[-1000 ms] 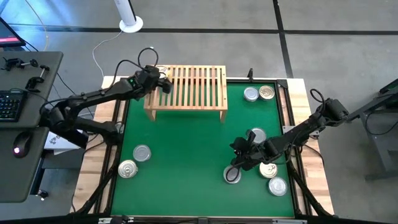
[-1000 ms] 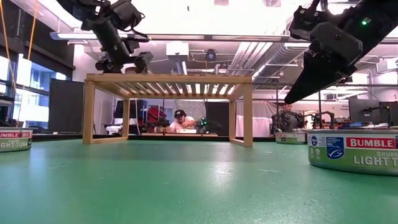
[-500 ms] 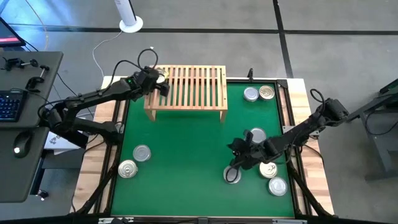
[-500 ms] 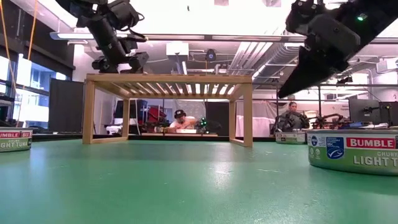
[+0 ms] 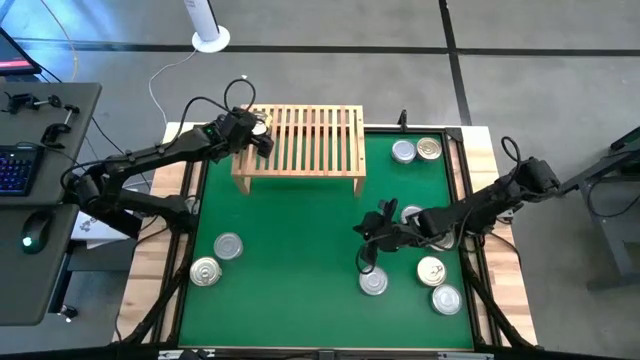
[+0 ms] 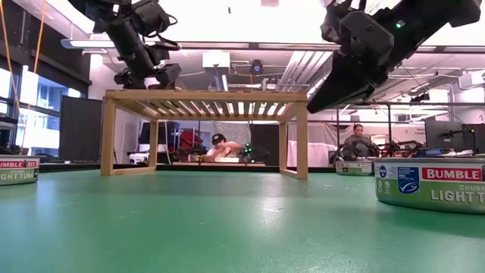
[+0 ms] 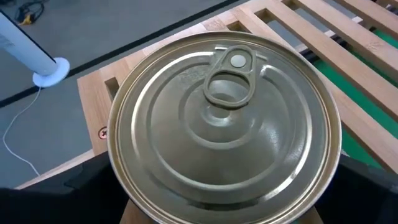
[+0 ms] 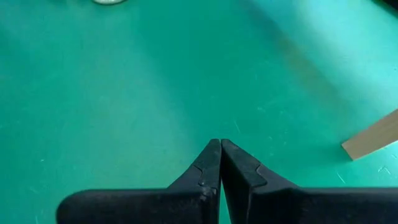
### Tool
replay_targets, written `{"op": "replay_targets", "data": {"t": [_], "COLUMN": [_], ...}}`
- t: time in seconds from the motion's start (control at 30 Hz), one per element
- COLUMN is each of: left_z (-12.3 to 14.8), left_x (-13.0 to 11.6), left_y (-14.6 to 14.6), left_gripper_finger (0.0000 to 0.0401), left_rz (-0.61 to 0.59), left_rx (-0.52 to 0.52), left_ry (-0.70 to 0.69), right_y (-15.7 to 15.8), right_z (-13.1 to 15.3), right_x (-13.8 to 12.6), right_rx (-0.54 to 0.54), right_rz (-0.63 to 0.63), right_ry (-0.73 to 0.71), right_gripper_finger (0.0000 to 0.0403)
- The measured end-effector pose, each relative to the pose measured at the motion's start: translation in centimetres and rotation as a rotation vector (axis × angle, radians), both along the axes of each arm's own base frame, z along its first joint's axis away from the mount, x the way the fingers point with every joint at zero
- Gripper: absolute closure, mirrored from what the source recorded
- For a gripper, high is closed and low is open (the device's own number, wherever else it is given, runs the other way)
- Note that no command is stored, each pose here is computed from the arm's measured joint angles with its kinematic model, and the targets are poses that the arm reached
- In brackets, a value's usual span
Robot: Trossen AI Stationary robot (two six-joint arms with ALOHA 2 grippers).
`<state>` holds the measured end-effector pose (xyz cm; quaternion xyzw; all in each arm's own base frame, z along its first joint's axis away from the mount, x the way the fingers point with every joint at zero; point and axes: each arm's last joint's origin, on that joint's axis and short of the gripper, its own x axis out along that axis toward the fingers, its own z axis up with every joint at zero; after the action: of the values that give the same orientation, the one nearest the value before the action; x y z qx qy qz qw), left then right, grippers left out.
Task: Stack canned seafood by type on shelf
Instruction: Put the blue pink tuna can on the shelf
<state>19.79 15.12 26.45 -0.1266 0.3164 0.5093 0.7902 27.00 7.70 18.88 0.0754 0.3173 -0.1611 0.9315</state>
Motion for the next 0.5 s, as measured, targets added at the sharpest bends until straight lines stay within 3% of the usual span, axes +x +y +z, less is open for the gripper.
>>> {"op": "replay_targets", "data": {"t": [0.2, 0.5], "left_z": [0.25, 0.16], "left_x": [0.25, -0.07], "left_y": [0.17, 0.73], "left_gripper_finger": [0.0001, 0.0001], "left_rz": [0.001, -0.027], "left_rx": [0.018, -0.078], "left_ry": [-0.044, -0.137], "right_y": [0.01, 0.00], "right_z": [-0.01, -0.02], "right_x": [0.00, -0.01], "right_rx": [0.002, 0.001], "right_rz": [0.002, 0.002], "right_ry": [0.001, 0.003], "right_gripper_finger": [0.0400, 0.0400]}}
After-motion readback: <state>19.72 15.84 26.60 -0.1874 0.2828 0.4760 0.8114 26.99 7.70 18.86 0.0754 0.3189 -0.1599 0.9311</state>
